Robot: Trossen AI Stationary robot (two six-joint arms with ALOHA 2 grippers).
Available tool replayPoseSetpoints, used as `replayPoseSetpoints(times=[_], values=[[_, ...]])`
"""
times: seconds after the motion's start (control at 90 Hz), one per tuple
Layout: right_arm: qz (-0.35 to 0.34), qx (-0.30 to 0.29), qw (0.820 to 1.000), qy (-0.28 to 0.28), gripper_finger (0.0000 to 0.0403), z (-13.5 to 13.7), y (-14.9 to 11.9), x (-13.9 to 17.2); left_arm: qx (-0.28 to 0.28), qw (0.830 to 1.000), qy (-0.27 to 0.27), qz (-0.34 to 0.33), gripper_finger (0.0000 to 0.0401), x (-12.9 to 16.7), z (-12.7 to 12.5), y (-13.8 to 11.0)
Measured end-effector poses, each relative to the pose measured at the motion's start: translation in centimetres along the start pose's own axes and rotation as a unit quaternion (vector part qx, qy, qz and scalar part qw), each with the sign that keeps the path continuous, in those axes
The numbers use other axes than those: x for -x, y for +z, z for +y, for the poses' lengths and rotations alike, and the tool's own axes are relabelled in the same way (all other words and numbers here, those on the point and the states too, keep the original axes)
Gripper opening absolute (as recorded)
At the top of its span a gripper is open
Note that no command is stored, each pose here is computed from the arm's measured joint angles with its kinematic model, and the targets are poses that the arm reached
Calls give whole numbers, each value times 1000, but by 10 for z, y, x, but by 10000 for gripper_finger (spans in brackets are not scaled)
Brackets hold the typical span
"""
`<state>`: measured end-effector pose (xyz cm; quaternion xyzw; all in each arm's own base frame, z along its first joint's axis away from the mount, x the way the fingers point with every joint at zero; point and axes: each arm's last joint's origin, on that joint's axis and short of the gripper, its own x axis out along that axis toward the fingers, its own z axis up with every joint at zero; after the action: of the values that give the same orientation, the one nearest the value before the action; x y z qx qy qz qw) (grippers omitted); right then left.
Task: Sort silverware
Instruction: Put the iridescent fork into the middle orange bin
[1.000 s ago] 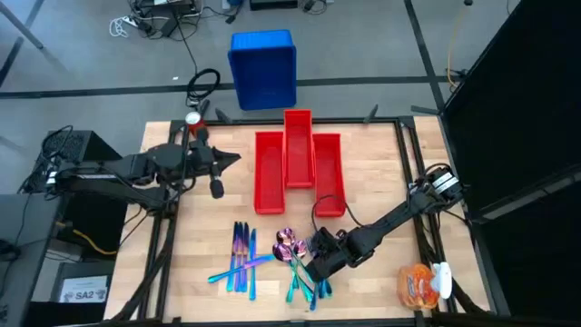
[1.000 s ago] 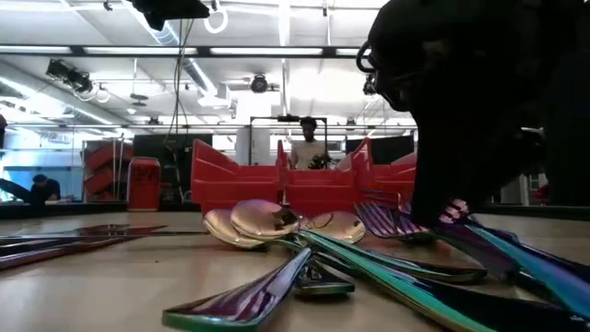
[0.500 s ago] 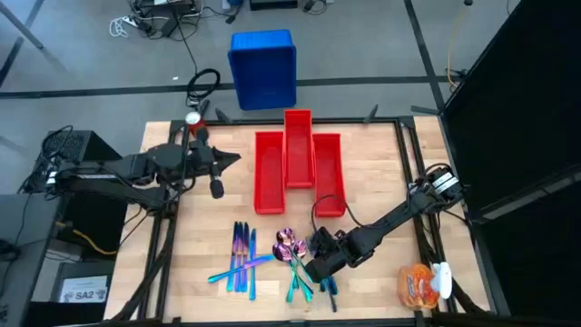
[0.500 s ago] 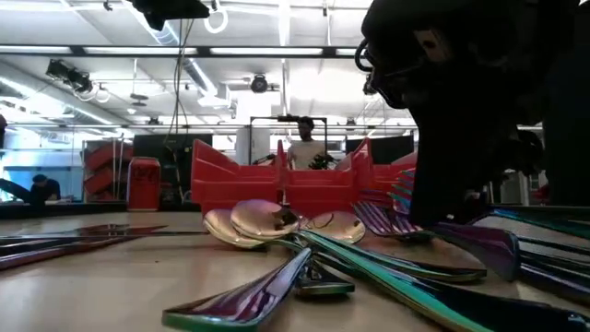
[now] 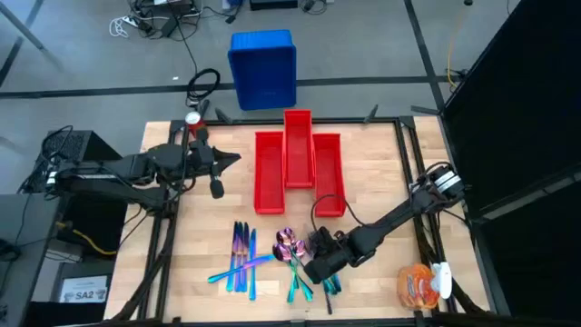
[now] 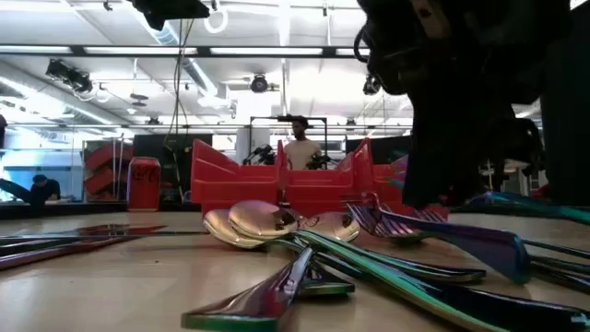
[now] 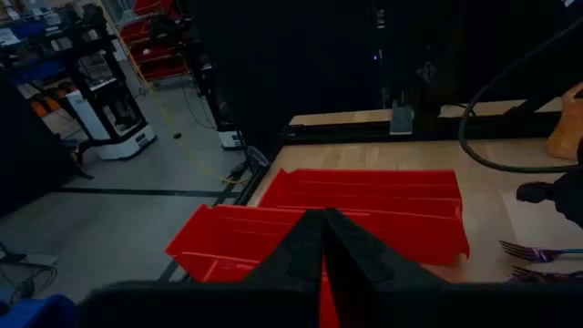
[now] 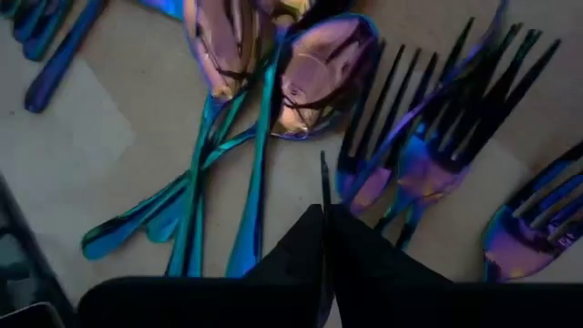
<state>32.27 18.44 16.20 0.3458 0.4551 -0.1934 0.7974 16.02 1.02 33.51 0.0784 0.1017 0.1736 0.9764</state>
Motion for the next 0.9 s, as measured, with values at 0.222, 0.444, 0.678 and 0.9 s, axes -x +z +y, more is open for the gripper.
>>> replayPoseSetpoints(times=[0.222,0.444,0.678,0.9], values=[[-22,4,1000,21,0,5,2,21,0,1000,0,-1,0,0,0,0],[-68,31,996,52,0,9,12,54,0,1000,0,-1,0,0,0,0],[-105,58,990,67,0,8,22,77,0,1000,0,-1,0,0,0,0],[-143,90,981,99,0,6,43,103,0,1000,0,-1,0,0,0,0]])
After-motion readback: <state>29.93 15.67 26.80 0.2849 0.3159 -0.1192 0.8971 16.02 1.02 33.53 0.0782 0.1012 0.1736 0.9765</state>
